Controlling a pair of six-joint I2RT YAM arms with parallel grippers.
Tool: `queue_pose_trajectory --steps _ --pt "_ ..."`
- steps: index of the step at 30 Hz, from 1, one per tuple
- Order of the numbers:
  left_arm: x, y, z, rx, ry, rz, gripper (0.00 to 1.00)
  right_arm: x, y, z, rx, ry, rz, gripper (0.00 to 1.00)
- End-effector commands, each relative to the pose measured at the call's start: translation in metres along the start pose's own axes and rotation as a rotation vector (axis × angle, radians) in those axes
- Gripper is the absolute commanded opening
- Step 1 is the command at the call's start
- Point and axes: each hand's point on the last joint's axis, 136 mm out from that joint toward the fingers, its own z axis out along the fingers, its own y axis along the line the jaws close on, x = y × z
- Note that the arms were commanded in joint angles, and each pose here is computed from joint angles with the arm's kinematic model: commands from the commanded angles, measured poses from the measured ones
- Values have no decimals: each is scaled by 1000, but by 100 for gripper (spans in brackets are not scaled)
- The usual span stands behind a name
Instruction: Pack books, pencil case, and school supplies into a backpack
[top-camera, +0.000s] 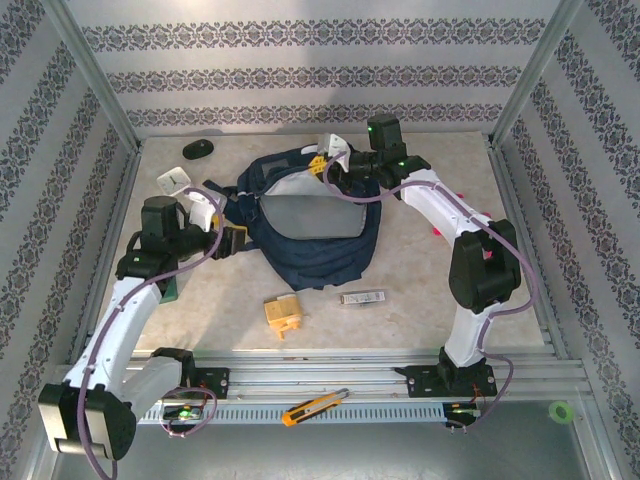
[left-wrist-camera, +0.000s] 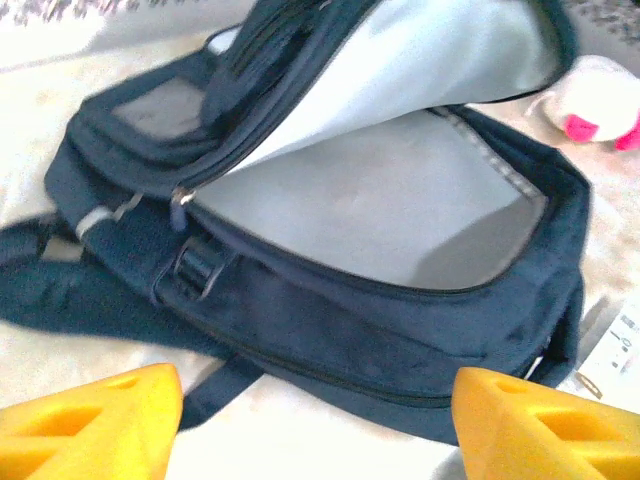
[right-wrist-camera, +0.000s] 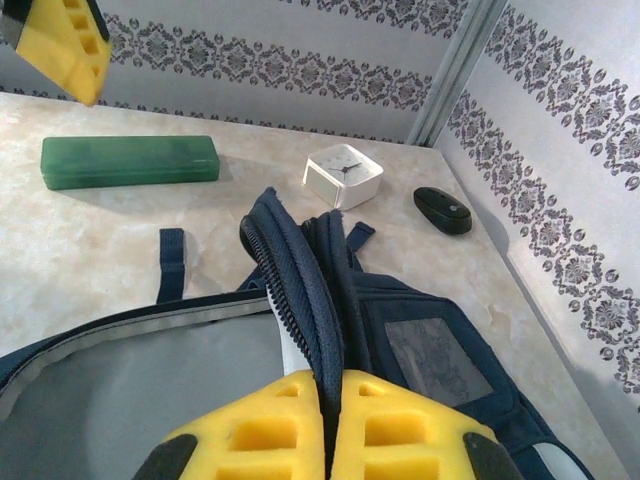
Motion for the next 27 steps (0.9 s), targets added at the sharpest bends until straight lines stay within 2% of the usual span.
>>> queue_pose_trajectory --steps 1,5,10,14,18,20,23,24,26,27 --pt "-33 -19 2 85 -128 299 74 -30 13 -6 -28 -71 -79 0" --pt "-65 -19 26 123 -136 488 78 -33 19 -5 -41 -81 -94 0" --pt "-98 -15 70 171 -135 632 84 -38 24 -3 -64 -97 -105 0" --pt "-114 -22 105 231 -141 712 86 -40 27 -1 -80 -108 -108 0" --pt "-113 -25 137 289 -97 743 85 -44 31 1 -95 -118 -109 0" --pt "-111 -30 147 321 -83 748 74 -44 32 1 -98 -119 -104 0" --pt "-114 -35 153 339 -103 722 36 -47 36 -3 -102 -125 -102 1" --pt "-116 -33 155 326 -113 706 27 -48 38 -5 -104 -131 -107 4" --pt "-123 -25 157 260 -135 660 8 -53 39 -11 -72 -135 -96 23" --pt "-128 -20 157 219 -154 638 3 -54 36 -13 -36 -121 -79 34"
